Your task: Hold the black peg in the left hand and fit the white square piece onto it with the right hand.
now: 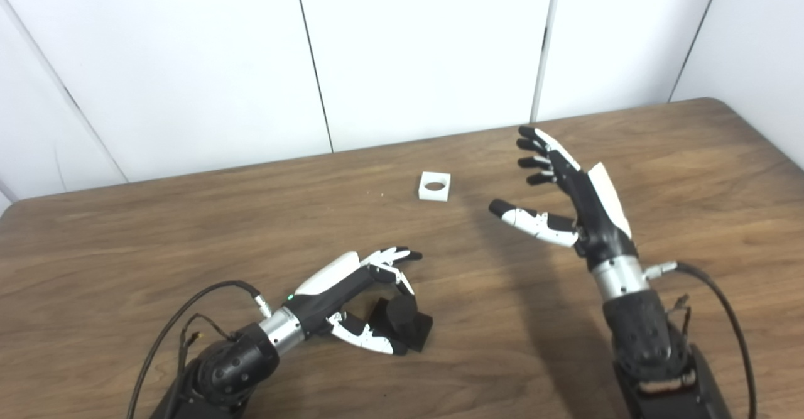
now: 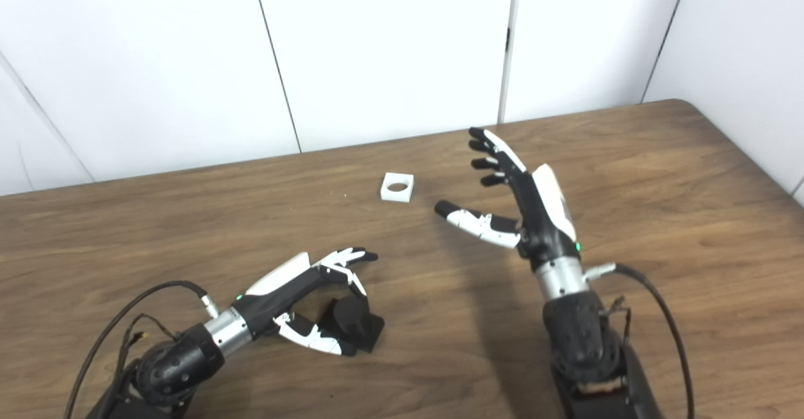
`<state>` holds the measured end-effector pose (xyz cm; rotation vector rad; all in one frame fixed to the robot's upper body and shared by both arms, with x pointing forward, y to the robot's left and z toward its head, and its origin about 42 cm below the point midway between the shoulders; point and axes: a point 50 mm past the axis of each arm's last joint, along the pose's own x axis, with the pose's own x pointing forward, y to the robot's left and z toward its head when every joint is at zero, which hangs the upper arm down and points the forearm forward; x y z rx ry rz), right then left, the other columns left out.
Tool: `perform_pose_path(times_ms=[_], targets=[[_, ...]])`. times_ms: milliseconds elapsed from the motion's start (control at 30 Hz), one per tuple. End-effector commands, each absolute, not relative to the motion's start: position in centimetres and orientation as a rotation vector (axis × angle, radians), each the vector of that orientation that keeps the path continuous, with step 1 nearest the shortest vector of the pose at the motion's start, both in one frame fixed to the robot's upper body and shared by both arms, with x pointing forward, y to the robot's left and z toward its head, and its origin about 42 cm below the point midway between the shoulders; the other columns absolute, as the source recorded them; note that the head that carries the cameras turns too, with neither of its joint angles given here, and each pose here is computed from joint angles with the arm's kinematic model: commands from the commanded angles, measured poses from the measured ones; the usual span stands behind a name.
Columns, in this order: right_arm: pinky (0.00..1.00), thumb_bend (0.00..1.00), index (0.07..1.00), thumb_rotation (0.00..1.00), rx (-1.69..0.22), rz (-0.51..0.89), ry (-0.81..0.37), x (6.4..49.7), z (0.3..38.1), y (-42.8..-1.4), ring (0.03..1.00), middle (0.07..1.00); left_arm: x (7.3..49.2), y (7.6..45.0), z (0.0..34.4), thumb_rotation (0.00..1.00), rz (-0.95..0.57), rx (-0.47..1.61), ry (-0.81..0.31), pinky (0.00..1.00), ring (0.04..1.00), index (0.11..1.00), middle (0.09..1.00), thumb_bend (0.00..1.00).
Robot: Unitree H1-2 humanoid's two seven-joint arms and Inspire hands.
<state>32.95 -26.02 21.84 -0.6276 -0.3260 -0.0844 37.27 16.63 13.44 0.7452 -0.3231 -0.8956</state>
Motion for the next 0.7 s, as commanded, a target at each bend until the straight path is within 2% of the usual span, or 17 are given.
perform_pose_path(times_ms=[0,333,400,533,667], targets=[[0.66,0.68,0.856,0.42,-0.666,-0.081,-0.404,34.7,25.1,-26.0,0.795,0.867,37.6,18.0,13.3,0.07,-0.902,0.806,-0.297,1.0,1.0,0.49,0.952,0.52],[0.72,0.7,0.844,0.43,-0.946,0.018,-0.378,41.0,30.1,-26.6,0.864,0.899,37.4,17.9,13.2,0.07,-0.898,0.8,-0.29,1.0,1.0,0.49,0.956,0.52],[0.7,0.71,0.837,0.38,-0.985,0.033,-0.368,42.1,30.7,-26.5,0.86,0.894,37.3,17.9,13.1,0.07,-0.898,0.798,-0.29,1.0,1.0,0.49,0.958,0.52],[0.67,0.7,0.854,0.39,-1.093,0.082,-0.335,44.5,31.5,-26.0,0.859,0.905,37.2,17.9,12.9,0.07,-0.898,0.8,-0.29,1.0,1.0,0.491,0.958,0.52],[0.66,0.73,0.847,0.41,-1.201,0.147,-0.312,46.9,31.9,-25.5,0.854,0.907,37.1,17.9,12.7,0.07,-0.898,0.8,-0.287,1.0,1.0,0.491,0.958,0.52]])
